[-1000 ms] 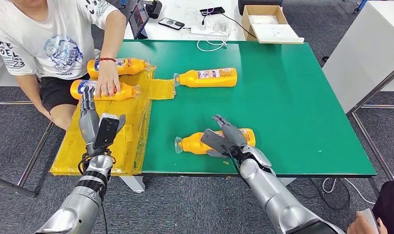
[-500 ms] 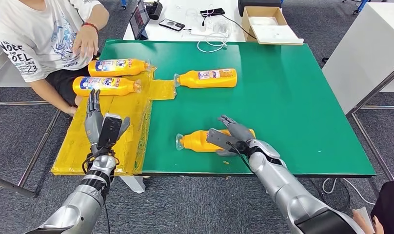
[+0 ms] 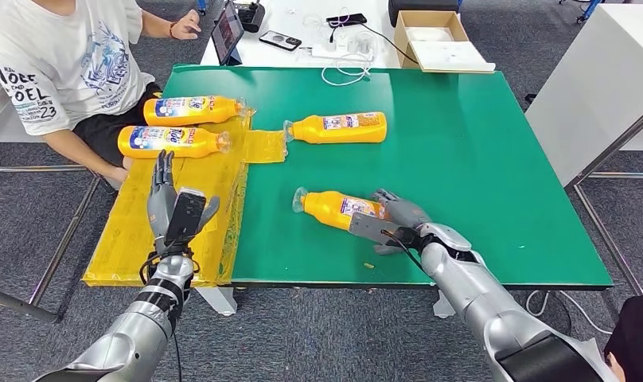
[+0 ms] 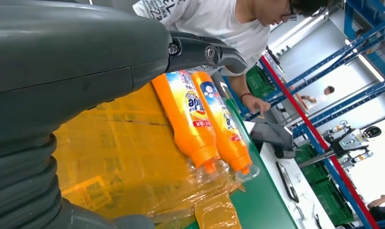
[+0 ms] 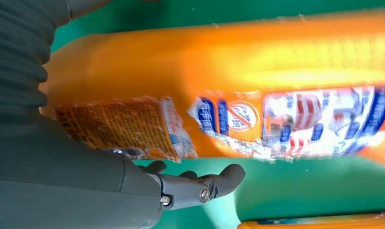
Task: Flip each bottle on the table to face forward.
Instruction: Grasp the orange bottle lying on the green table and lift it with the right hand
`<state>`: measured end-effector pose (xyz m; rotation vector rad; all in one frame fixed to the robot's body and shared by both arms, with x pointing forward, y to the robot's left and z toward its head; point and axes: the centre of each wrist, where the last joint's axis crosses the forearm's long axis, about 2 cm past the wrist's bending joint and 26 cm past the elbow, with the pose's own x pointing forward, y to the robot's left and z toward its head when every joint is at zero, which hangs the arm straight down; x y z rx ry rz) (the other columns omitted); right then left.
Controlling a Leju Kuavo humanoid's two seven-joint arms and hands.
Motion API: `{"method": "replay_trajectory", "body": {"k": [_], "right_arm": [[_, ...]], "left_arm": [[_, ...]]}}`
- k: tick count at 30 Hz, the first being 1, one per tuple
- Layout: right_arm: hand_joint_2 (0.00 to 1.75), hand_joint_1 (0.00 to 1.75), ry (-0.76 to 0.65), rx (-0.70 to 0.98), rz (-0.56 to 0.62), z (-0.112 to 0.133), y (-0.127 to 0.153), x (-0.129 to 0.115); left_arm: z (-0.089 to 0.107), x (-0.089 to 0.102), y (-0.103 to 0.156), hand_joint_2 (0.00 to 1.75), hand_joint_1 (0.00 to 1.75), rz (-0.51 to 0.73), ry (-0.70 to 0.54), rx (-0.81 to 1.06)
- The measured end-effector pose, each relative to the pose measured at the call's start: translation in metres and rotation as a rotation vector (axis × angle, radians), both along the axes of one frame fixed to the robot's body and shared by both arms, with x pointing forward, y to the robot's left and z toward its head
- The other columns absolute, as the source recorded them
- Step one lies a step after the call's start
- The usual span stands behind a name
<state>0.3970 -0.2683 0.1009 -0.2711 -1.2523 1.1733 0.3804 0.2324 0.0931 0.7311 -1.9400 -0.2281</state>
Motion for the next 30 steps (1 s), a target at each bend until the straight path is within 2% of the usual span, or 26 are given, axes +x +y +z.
{"method": "replay_trajectory", "body": {"k": [3,5,7,8,10,23,27,30], "right_arm": [[1.75,0.03,0.017,-0.038,0.011,-0.001,0.002,0.001],[1.75,0.62,0.023,-0.052,0.018,-0.001,0.005,0.001],[1.75,1.38,0.026,-0.057,0.021,-0.001,0.008,0.002],[1.75,1.54,0.024,-0.056,0.019,-0.001,0.010,0.002],[1.75,1.72,0.012,-0.046,0.007,-0.003,0.015,0.001],[1.75,1.75,-0.115,0.080,-0.117,-0.019,0.042,-0.017],[1.75,1.75,-0.223,0.184,-0.176,-0.026,0.049,-0.030],[1.75,1.75,-0.364,0.301,-0.234,-0.026,0.058,-0.043]], "left_arm": [[0.001,0.001,-0.004,1.75,0.00,-0.011,0.005,-0.007],[0.000,0.001,-0.007,1.75,0.00,-0.019,0.009,-0.009],[0.000,0.001,-0.009,1.75,0.00,-0.025,0.011,-0.010],[0.000,0.001,-0.010,1.75,0.00,-0.028,0.012,-0.011],[0.001,0.001,-0.012,1.75,0.00,-0.033,0.013,-0.012],[0.000,0.000,-0.015,1.75,0.00,-0.032,0.014,-0.023],[-0.002,-0.002,-0.016,1.75,0.00,-0.048,0.029,-0.044],[-0.004,-0.004,-0.019,1.75,0.00,-0.076,0.048,-0.091]]}}
